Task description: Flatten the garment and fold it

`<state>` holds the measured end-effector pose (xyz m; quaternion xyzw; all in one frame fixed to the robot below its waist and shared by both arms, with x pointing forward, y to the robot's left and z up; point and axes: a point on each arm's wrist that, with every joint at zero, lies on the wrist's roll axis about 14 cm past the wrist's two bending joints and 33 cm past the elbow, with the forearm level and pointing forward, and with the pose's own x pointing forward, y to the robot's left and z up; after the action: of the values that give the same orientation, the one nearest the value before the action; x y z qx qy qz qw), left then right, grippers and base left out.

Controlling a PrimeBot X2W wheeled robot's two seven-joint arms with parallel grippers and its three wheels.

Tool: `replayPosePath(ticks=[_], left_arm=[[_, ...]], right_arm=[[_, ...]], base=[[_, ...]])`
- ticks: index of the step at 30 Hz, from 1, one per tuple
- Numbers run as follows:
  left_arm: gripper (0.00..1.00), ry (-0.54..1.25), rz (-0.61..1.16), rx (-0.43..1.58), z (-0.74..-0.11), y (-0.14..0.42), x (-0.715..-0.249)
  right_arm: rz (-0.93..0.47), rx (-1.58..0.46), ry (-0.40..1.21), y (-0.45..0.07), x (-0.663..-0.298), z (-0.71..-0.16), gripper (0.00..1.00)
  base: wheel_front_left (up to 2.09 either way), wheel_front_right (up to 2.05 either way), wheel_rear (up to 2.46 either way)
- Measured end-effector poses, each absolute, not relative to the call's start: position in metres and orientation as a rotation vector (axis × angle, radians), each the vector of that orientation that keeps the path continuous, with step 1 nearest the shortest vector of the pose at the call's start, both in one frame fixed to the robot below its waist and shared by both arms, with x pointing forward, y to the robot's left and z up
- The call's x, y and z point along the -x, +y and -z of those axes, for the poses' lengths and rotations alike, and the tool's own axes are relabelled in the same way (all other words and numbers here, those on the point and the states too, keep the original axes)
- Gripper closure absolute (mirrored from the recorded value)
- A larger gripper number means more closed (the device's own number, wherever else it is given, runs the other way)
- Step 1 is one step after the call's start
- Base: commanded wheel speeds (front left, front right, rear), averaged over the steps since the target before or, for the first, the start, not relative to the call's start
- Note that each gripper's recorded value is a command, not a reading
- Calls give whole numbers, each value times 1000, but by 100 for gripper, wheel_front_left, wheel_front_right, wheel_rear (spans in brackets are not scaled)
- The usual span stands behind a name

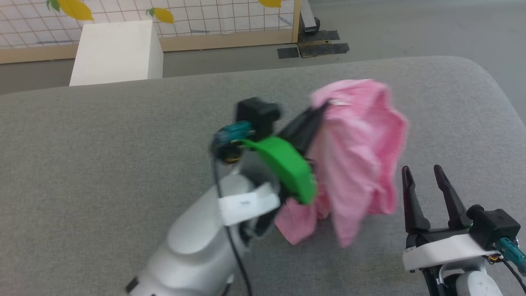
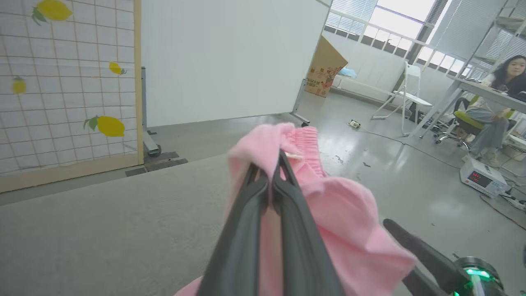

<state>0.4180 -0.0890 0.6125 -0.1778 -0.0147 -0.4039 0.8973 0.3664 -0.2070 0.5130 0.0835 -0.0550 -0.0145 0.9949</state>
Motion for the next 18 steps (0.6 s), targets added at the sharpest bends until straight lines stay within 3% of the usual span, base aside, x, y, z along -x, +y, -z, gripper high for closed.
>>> replayPosePath(ticks=[6,10,14,15,16,17,18], left_arm=[[100,212,372,271,-501,38,-454],[100,358,133,221,-442,114,-442],[100,491,23,230,-403,145,-417],[79,519,16,236,-397,148,-411],[50,535,14,240,-393,148,-406],[0,536,14,244,-393,148,-404],[0,529,15,248,-394,148,-403]], right_arm=[[9,-170,-109,-201,-371,-513,0],[-5,-172,-106,-196,-374,-512,0],[-15,-174,-103,-193,-377,-511,0],[-18,-175,-102,-192,-378,-510,0],[-22,-175,-100,-190,-378,-510,0],[-25,-176,-100,-189,-379,-510,0],[-29,-176,-98,-188,-380,-509,0]], base=[[0,0,0],[0,0,0],[0,0,0],[0,0,0],[0,0,0],[0,0,0],[0,0,0]])
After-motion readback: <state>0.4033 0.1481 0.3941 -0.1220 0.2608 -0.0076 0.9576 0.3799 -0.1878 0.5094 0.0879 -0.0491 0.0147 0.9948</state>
